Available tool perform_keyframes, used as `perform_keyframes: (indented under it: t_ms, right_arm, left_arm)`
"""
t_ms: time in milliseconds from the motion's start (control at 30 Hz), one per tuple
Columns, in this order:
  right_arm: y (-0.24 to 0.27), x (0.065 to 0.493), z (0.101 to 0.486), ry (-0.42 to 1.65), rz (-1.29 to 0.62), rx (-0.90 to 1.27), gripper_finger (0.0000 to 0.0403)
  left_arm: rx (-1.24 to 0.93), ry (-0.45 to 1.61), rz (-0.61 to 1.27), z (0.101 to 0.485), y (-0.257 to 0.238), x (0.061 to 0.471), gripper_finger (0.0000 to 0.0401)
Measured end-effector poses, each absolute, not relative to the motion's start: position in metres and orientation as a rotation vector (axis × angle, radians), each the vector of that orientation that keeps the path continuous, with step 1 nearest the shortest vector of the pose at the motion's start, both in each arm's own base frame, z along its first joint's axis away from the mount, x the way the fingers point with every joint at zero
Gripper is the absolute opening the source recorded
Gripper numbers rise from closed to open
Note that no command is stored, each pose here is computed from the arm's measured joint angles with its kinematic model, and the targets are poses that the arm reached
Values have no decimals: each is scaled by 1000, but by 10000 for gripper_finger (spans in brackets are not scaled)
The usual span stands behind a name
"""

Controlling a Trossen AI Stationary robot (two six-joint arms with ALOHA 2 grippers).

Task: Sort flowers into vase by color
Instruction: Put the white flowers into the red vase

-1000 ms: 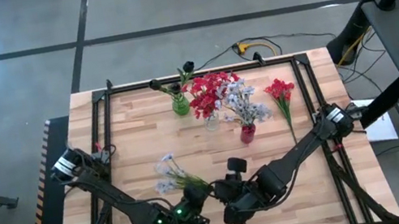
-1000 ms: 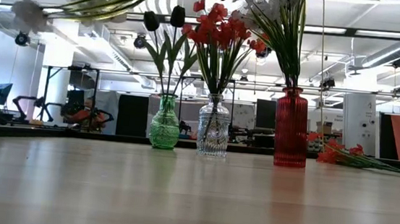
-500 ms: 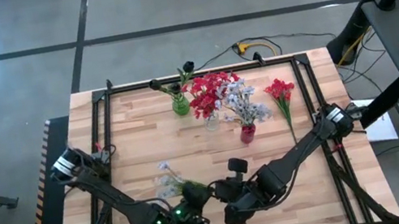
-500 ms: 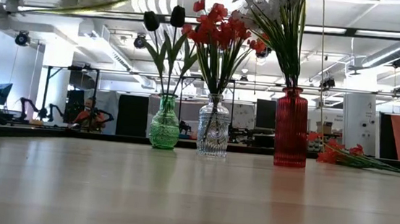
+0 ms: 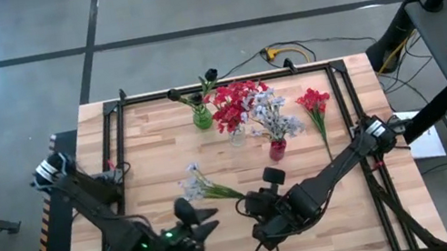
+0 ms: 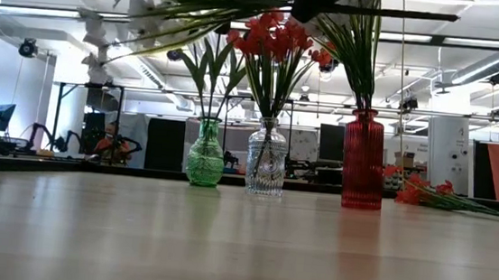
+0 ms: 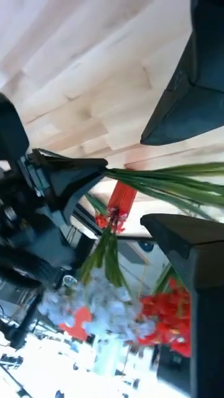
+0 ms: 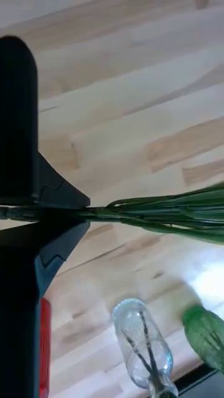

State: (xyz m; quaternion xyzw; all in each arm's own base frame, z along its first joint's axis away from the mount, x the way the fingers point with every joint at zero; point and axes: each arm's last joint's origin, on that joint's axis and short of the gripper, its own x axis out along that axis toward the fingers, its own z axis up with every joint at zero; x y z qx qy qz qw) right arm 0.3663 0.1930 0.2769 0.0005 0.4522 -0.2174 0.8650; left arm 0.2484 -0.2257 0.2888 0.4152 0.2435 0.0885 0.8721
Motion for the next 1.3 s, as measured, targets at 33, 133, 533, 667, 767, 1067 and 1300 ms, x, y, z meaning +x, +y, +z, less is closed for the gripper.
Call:
perform_keyframes:
  t_ms: [33, 133, 533, 667, 767, 1067, 1300]
  right_arm:
    - [193, 366, 278, 941, -458, -7, 18]
    - [191, 365, 282, 901, -485, -51, 18]
    - [170, 327, 314, 808, -467, -55, 17]
    - [161, 304, 314, 669, -399, -33, 17]
    - [154, 292, 308, 519, -324, -21, 17]
    - [132, 254, 257, 24, -211, -60, 17]
    - [120, 229, 232, -273, -131, -106, 17]
  left_arm:
    - [842, 497, 184, 292, -223, 242, 173]
    - [752, 448, 183, 303, -214, 223, 173]
    - [541, 267, 83, 328, -201, 161, 166]
    - [521, 255, 79, 331, -200, 159, 166]
    - [521, 253, 88, 331, -200, 159, 166]
    - [505, 244, 197, 327, -198, 160, 166]
    - [495, 251, 204, 293, -194, 169, 166]
